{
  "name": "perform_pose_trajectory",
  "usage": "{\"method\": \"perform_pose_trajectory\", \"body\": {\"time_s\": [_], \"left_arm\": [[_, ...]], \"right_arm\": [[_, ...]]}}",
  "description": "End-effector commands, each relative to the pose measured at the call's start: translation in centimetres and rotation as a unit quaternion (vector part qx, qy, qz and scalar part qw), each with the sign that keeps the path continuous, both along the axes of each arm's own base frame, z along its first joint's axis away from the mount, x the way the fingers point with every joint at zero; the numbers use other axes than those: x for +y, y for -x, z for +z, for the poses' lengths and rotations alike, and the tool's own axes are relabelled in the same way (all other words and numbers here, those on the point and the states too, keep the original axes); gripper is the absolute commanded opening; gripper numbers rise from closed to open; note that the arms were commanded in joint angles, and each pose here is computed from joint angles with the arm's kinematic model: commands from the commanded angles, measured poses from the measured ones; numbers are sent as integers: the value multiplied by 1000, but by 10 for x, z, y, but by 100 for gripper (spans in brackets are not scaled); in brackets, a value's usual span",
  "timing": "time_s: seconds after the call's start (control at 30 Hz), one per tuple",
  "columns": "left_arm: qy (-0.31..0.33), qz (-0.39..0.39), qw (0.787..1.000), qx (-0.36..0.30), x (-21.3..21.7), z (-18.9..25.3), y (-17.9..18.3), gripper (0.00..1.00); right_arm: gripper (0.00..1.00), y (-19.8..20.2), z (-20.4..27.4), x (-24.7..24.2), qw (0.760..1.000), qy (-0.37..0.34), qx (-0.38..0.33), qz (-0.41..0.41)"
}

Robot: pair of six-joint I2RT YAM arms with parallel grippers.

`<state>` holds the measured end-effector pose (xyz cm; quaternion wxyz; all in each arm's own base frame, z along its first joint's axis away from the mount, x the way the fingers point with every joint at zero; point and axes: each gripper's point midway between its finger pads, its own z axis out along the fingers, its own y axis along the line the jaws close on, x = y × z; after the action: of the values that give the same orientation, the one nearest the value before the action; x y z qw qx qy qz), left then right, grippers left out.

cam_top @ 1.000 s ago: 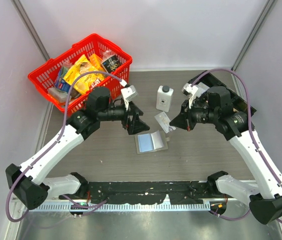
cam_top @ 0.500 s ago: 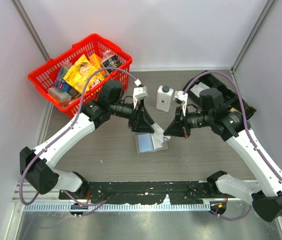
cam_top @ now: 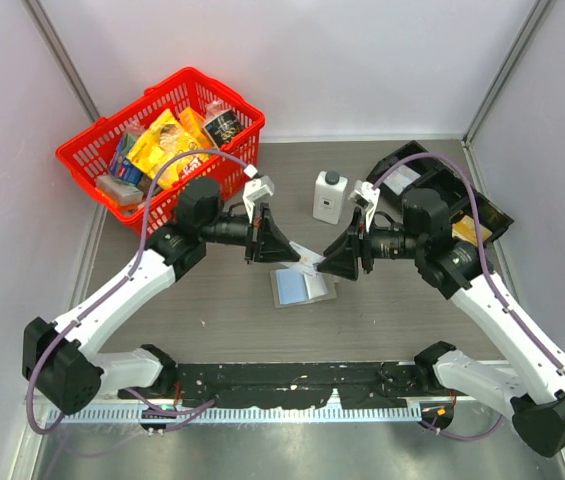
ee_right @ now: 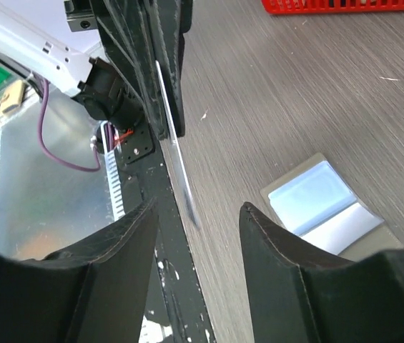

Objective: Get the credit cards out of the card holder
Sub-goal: Remove the credit card from the card holder, then place the credit card in the storage box.

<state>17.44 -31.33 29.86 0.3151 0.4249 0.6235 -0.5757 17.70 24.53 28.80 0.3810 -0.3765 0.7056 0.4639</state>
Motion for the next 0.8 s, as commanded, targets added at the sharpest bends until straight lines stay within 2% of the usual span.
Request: {"method": "perform_pose_trajectory", "body": {"time_s": [0.0, 0.1, 0.17, 0.33, 0.47, 0.5, 0.53, 0.57, 0.6, 0.63, 0.7, 0.77], "left_arm": [[94, 34, 995, -30, 1, 50, -2, 0], [129, 54, 989, -38, 6, 64, 1, 0], [140, 63, 987, -39, 8, 70, 1, 0], [158, 64, 985, -30, 9, 75, 4, 0], [159, 62, 985, -19, 7, 72, 3, 0], [158, 65, 985, -19, 7, 71, 2, 0], [158, 65, 985, -18, 7, 70, 2, 0], [155, 68, 985, -16, 7, 69, 0, 0], [151, 75, 986, -15, 6, 67, -3, 1], [145, 84, 986, -11, 6, 63, -6, 8], [137, 103, 985, -12, 8, 61, -14, 30], [126, 135, 983, -14, 14, 58, -26, 63]], "right_arm": [[54, -8, 32, 7, 995, -84, -39, -26], [55, -2, 37, 12, 992, -124, -25, -13], [54, 2, 56, 16, 984, -171, -54, 5], [51, 6, 64, 19, 977, -206, -54, 23], [36, 8, 73, 21, 973, -223, -57, 33], [28, 9, 74, 20, 972, -224, -59, 34], [25, 9, 75, 20, 972, -224, -60, 35], [16, 8, 74, 21, 972, -223, -58, 34], [11, 7, 72, 21, 973, -222, -58, 33], [2, 5, 71, 20, 973, -221, -54, 27], [1, -3, 64, 17, 976, -213, -44, 11], [1, -16, 59, 10, 979, -202, -37, -19]]}}
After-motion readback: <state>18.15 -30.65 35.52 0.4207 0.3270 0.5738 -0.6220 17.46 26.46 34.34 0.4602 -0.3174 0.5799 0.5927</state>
